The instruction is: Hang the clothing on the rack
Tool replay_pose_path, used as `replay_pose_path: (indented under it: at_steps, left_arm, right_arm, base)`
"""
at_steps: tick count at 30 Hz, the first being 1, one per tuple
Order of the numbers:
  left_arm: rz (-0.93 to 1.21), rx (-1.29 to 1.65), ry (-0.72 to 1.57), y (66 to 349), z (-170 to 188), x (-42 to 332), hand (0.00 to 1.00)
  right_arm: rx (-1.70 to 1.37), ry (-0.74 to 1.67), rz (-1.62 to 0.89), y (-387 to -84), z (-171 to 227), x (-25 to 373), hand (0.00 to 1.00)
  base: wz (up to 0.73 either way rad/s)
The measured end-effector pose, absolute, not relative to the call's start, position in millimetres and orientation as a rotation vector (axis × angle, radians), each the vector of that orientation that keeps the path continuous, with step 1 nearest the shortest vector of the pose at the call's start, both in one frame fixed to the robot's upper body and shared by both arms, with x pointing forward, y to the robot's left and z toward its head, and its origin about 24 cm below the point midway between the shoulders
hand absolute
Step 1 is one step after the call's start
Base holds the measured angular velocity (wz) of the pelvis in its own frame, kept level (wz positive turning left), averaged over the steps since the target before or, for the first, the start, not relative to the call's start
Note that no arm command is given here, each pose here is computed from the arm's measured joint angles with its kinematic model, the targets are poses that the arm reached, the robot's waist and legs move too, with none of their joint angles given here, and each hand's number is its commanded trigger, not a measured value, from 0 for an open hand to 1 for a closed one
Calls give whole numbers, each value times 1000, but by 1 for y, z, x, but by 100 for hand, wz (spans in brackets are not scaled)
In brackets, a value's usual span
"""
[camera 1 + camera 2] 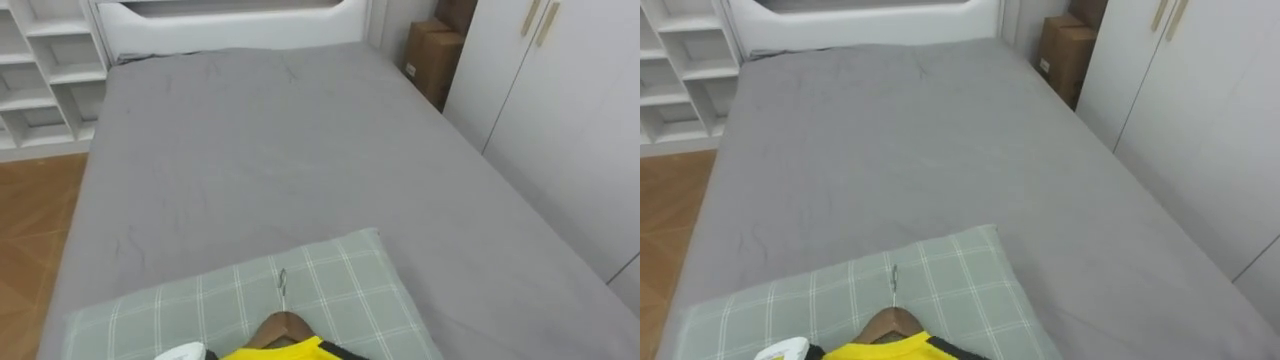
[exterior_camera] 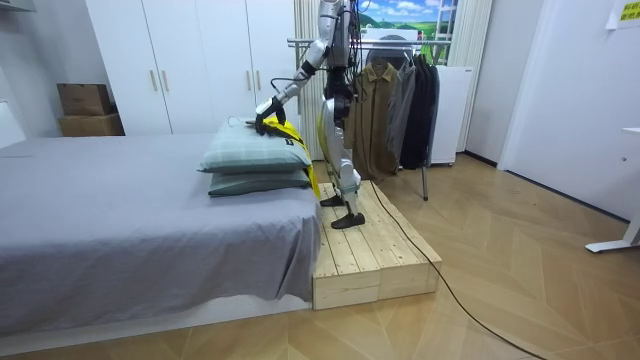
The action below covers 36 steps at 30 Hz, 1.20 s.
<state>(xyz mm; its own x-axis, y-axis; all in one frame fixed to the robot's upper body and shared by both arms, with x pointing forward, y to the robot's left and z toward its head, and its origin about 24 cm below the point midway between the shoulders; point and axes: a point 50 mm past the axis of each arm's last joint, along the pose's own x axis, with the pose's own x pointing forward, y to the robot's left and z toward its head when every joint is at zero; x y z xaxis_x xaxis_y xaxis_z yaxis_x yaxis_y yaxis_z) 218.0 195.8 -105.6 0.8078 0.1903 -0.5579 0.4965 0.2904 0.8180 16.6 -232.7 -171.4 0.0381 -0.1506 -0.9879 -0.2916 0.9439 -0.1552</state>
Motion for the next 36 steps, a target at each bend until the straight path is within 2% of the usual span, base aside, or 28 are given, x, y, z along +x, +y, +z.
replay_pose_path:
  at_steps: [27,36]
  left_arm:
    - [-233,1232,660,194,-108,216,100]
    - [-170,1157,652,192,-107,216,100]
  right_arm:
    - [-388,1509,150,-232,-171,23,0]
    - [-433,1456,123,-232,-170,34,0]
  base:
    - [0]
    - [4]
